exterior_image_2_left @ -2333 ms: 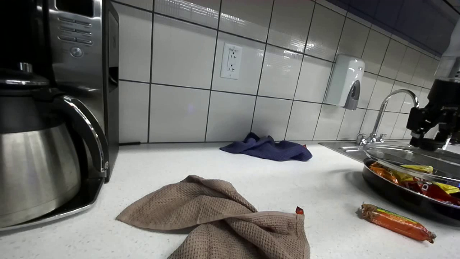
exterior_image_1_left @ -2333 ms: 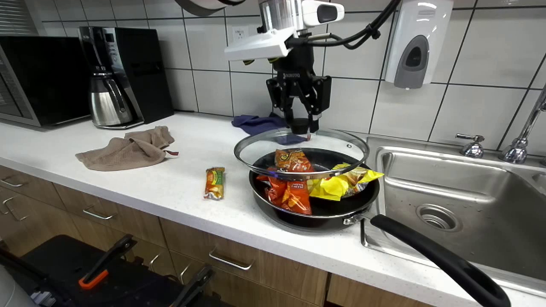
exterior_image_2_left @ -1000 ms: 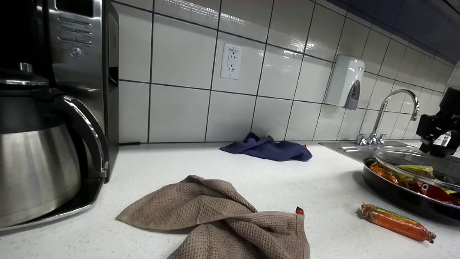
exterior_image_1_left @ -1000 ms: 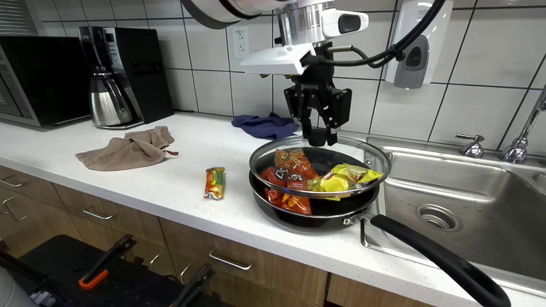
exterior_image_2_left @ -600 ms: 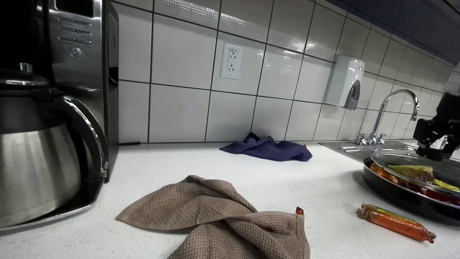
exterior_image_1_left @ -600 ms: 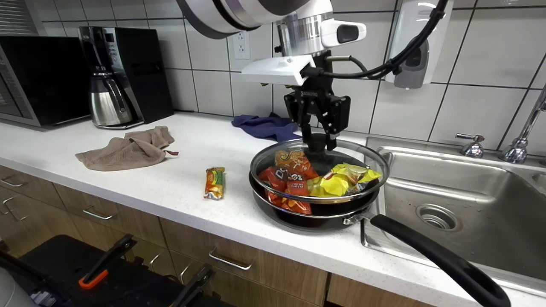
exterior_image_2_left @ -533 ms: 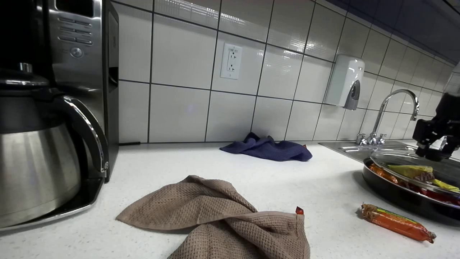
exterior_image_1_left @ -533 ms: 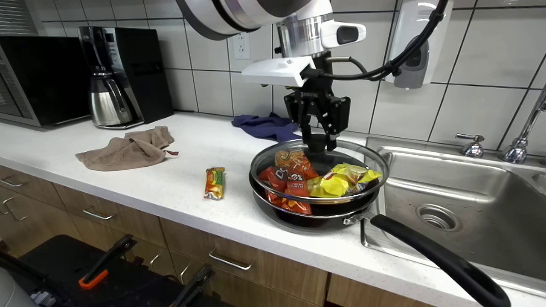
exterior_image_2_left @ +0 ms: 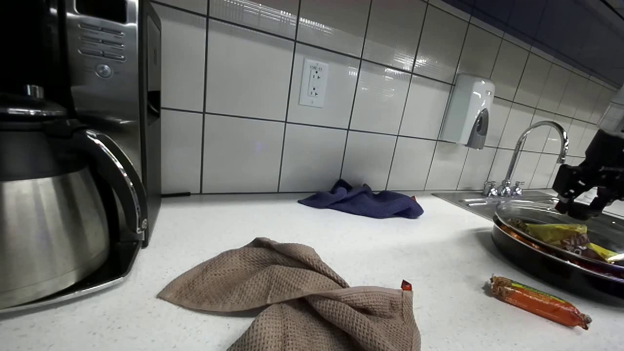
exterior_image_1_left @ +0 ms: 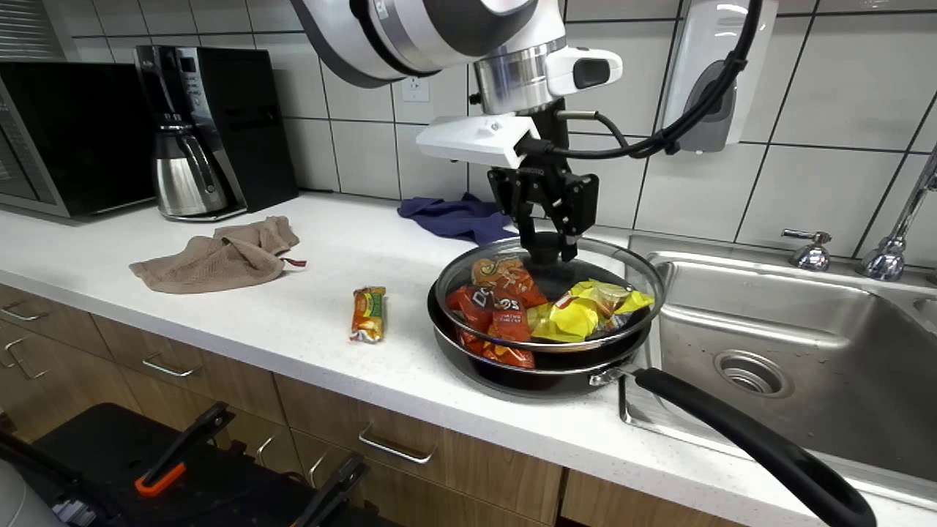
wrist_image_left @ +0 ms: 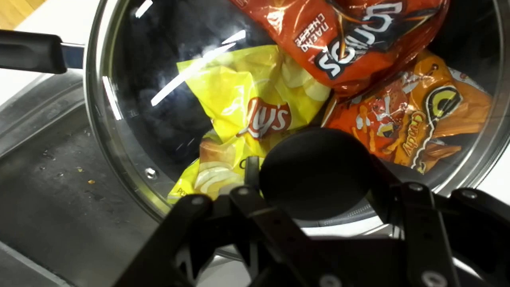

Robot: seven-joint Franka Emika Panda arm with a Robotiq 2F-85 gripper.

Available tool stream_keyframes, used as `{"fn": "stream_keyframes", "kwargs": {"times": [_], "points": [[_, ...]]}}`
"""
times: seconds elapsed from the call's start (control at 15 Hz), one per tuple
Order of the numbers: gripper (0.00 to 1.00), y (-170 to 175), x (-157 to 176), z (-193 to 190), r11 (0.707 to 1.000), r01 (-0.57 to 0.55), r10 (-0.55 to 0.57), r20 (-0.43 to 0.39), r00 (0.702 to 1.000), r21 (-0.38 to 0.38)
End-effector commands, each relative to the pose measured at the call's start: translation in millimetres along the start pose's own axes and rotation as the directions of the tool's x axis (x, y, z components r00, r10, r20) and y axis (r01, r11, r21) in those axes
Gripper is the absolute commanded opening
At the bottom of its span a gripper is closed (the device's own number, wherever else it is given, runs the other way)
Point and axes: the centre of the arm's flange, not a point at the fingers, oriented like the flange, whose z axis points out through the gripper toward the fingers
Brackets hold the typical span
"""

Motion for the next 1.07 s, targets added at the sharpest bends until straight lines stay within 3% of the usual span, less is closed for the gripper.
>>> {"fn": "stream_keyframes", "kwargs": {"times": [0.0,1.0], "points": [[0.39,-4,-3,-2,1.000,-0.009,0.009,-0.041,0.999,0.018],[0.39,-8,-8,8,0.999,-0.024,0.026,-0.042,0.999,0.048]]}}
